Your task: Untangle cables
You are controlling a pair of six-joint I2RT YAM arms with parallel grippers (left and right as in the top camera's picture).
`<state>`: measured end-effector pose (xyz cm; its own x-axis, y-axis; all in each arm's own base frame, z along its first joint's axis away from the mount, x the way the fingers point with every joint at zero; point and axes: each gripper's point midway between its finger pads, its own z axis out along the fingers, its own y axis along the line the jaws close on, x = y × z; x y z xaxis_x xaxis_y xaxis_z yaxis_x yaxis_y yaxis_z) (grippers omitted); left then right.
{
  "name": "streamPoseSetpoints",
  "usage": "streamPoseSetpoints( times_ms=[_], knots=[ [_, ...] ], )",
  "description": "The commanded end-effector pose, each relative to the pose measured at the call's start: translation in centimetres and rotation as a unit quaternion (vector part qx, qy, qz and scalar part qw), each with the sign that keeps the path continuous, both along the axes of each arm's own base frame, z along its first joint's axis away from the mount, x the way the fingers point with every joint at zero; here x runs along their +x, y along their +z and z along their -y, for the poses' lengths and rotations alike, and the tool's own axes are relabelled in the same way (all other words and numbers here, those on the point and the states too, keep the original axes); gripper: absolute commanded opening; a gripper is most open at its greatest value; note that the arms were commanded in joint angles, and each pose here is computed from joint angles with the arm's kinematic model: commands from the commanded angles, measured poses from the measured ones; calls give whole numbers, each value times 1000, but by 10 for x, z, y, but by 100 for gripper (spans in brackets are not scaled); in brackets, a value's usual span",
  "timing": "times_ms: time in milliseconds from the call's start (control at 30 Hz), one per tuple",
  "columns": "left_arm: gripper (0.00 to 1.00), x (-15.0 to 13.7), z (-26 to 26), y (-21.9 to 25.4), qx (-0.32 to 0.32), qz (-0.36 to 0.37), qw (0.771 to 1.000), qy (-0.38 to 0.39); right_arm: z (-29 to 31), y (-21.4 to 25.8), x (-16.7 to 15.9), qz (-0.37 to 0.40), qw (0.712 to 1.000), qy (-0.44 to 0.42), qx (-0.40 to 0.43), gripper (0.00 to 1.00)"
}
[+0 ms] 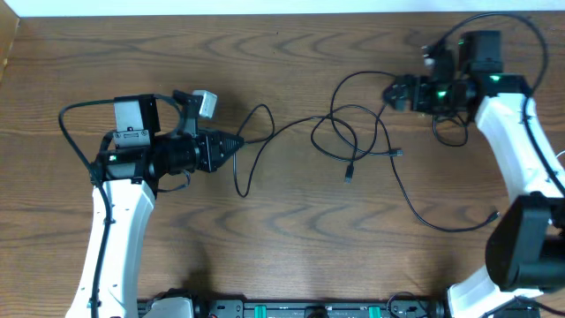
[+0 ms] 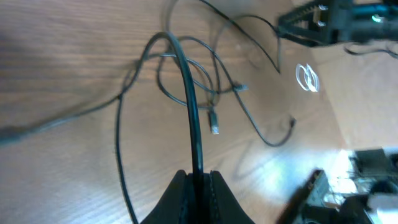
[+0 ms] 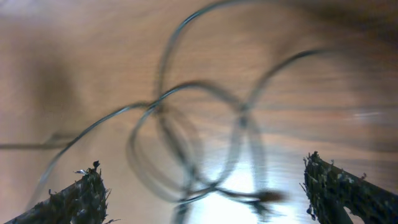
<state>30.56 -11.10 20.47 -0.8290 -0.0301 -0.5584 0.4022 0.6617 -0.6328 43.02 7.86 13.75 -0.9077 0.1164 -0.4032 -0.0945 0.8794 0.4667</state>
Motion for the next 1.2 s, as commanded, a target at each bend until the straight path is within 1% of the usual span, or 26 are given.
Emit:
streamPoseSetpoints(
  times_ms=[0, 33, 200, 267, 400, 433, 500, 567, 633, 700, 767, 900, 967, 1000, 1067, 1100, 1133, 1167],
  knots=[
    [8, -11, 11, -8, -6, -11, 999, -46, -54, -12, -17, -52, 993, 60, 93, 99],
    [8, -12, 13, -19, -2, -34, 998, -48, -69, -20, -21, -64, 990, 78, 97, 99],
    [8, -6, 16, -47, -7, -83, 995, -52, -108, -39, -35, -86, 984, 123, 91, 99],
    [8, -1, 16, -61, -19, -129, 991, -33, -127, -47, -39, -82, 982, 145, 83, 99],
    [8, 8, 15, -89, -36, -201, 979, -1, -158, -69, -39, -115, 985, 109, 75, 99],
    [8, 12, 14, -100, -42, -226, 973, 14, -172, -75, -40, -109, 984, 122, 76, 99],
    [8, 17, 11, -111, -47, -249, 967, 33, -188, -83, -40, -95, 984, 136, 68, 99],
    [8, 25, -5, -133, -19, -291, 952, 98, -206, -93, -39, -75, 986, 144, 47, 99],
    [7, 27, -22, -147, 7, -324, 932, 159, -211, -105, -37, -77, 991, 106, 16, 99],
    [8, 29, -32, -150, 14, -332, 925, 184, -217, -113, -37, -76, 994, 81, -1, 99],
    [8, 30, -35, -150, 12, -332, 924, 188, -231, -115, -37, -61, 994, 86, 1, 99],
    [8, 30, -37, -151, 12, -333, 924, 190, -232, -138, -23, -14, 997, 45, -68, 99],
    [8, 29, -37, -151, 12, -334, 923, 190, -238, -150, -24, -5, 996, 46, -82, 99],
    [8, 29, -37, -151, 14, -334, 923, 191, -243, -157, -25, -1, 995, 50, -83, 96],
    [7, 28, -38, -152, 16, -336, 922, 192, -249, -169, -27, 6, 994, 56, -92, 84],
    [8, 27, -38, -153, 19, -338, 921, 193, -248, -177, -29, 10, 992, 61, -108, 71],
    [8, 27, -38, -153, 19, -339, 921, 193, -246, -185, -31, 9, 990, 60, -125, 62],
    [8, 27, -39, -153, 21, -339, 920, 194, -244, -189, -35, 5, 989, 61, -133, 56]
  ],
)
